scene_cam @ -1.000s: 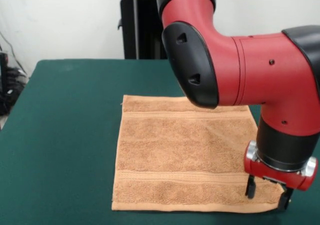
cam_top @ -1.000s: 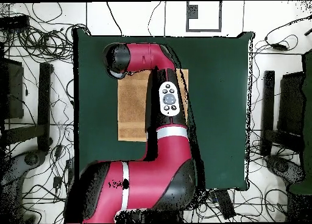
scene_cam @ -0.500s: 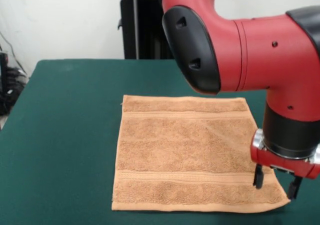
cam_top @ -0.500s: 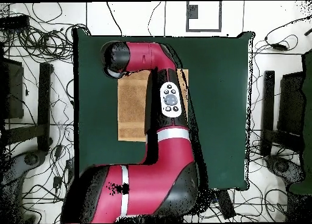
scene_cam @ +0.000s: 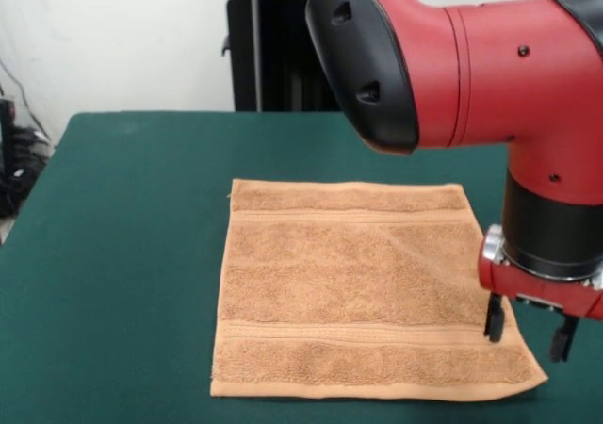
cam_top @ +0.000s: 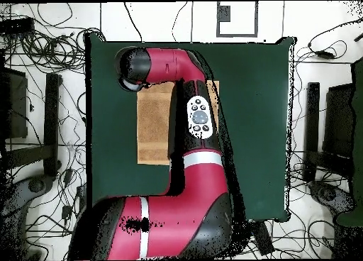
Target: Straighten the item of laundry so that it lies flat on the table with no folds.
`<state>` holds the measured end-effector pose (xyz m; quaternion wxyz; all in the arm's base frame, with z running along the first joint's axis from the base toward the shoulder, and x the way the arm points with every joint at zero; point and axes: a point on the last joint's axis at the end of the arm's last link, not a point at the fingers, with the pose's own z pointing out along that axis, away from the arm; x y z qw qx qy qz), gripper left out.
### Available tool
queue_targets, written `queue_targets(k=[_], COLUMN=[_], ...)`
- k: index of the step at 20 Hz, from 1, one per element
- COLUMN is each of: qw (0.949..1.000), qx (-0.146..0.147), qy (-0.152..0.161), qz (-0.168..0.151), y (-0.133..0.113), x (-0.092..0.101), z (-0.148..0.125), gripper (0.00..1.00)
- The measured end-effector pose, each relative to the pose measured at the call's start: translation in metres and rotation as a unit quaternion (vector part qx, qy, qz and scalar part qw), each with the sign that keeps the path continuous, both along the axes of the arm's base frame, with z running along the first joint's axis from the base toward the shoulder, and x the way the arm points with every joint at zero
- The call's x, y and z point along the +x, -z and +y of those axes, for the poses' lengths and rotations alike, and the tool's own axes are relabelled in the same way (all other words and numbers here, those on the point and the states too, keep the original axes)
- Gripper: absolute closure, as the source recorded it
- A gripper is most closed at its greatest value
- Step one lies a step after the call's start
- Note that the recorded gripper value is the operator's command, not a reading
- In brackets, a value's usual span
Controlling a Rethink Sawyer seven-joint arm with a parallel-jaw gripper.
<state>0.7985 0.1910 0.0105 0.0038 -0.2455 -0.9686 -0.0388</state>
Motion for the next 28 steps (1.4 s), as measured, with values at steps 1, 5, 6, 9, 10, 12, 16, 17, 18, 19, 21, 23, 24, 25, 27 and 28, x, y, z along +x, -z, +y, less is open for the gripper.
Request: queue_targets(k=[1,5,6,9,10,12,16,17,18,19,21,23,24,25,27,28], qw=[1.0000,0.9998,0.9996,0.9992,0.9991,0.9987,0.9981,0.9978,0.9978,0.9977,0.9976,0.9975,0.9975,0.9975,0.9974,0.9973], qx=[-0.004,-0.020,-0.025,-0.036,-0.038,-0.044,-0.054,-0.057,-0.058,-0.058,-0.060,-0.061,-0.061,-0.062,-0.064,-0.064], qy=[0.000,-0.003,-0.003,-0.005,-0.006,-0.007,-0.008,-0.008,-0.008,-0.008,-0.008,-0.007,-0.007,-0.007,-0.007,-0.007], qz=[-0.001,-0.007,-0.010,-0.018,-0.020,-0.024,-0.029,-0.031,-0.032,-0.033,-0.034,-0.035,-0.035,-0.035,-0.034,-0.034], y=[0.000,-0.002,-0.003,-0.005,-0.005,-0.005,-0.006,-0.008,-0.009,-0.010,-0.011,-0.013,-0.012,-0.012,-0.012,-0.012], x=[-0.001,-0.004,-0.004,-0.003,-0.003,-0.004,-0.006,-0.006,-0.006,-0.005,-0.005,-0.004,-0.004,-0.004,-0.005,-0.005], z=[-0.002,-0.008,-0.010,-0.014,-0.015,-0.016,-0.020,-0.023,-0.023,-0.024,-0.025,-0.026,-0.026,-0.027,-0.028,-0.029], gripper=[0.00,0.00,0.00,0.00,0.00,0.00,0.00,0.00,0.00,0.00,0.00,0.00,0.00,0.00,0.00,0.00])
